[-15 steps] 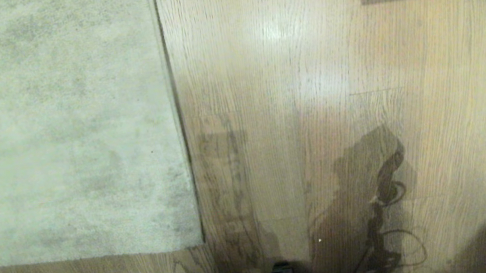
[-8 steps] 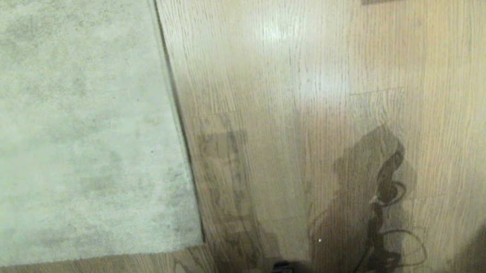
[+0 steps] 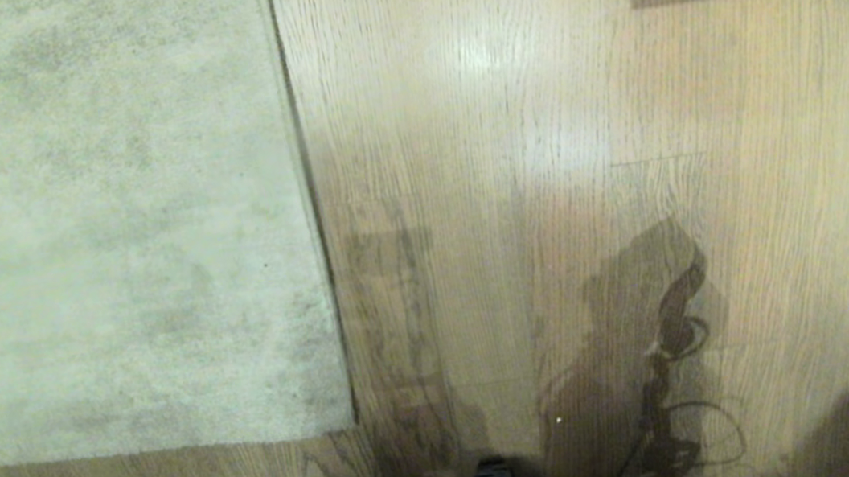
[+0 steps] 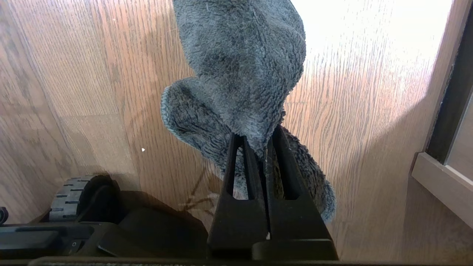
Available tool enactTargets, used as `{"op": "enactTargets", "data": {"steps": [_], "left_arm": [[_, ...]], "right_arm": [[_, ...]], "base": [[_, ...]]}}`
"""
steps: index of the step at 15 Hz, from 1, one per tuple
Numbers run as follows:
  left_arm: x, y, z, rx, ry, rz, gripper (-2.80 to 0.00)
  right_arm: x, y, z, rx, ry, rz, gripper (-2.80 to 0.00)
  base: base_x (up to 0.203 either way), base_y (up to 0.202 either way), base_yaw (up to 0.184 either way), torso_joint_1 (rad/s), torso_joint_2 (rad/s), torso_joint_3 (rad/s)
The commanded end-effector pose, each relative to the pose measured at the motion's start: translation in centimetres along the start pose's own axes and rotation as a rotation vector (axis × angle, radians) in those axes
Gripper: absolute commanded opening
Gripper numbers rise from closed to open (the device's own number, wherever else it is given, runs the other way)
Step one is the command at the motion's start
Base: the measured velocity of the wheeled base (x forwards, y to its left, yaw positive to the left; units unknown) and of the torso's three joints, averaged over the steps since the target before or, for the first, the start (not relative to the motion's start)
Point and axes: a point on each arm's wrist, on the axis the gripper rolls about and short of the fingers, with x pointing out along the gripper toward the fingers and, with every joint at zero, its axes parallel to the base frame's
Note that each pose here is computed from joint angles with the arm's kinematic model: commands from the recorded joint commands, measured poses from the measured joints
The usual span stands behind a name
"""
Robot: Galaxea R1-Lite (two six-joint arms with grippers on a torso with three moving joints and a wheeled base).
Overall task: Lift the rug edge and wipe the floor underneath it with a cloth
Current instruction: Lift up the carpet
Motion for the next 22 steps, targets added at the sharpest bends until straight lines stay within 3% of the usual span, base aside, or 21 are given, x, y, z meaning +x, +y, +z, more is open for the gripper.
{"op": "enactTargets", "data": {"steps": [1, 19, 22], "left_arm": [[0.02, 0.00, -0.04, 0.001, 0.002, 0.000, -2.80], [0.09, 0.00, 0.07, -0.001, -0.024, 0.000, -2.80], [0.37, -0.01, 0.12, 0.000, 0.056, 0.001, -2.80]], "right_arm": [[0.02, 0.00, 0.01, 0.000, 0.002, 0.000, -2.80], [0.01, 0.00, 0.01, 0.000, 0.001, 0.000, -2.80], [0.01, 0.00, 0.01, 0.000, 0.001, 0.000, -2.80]], "base": [[0.000, 0.000, 0.000, 0.000, 0.00, 0.000], [0.000, 0.000, 0.000, 0.000, 0.00, 0.000], [0.000, 0.000, 0.000, 0.000, 0.00, 0.000]]}}
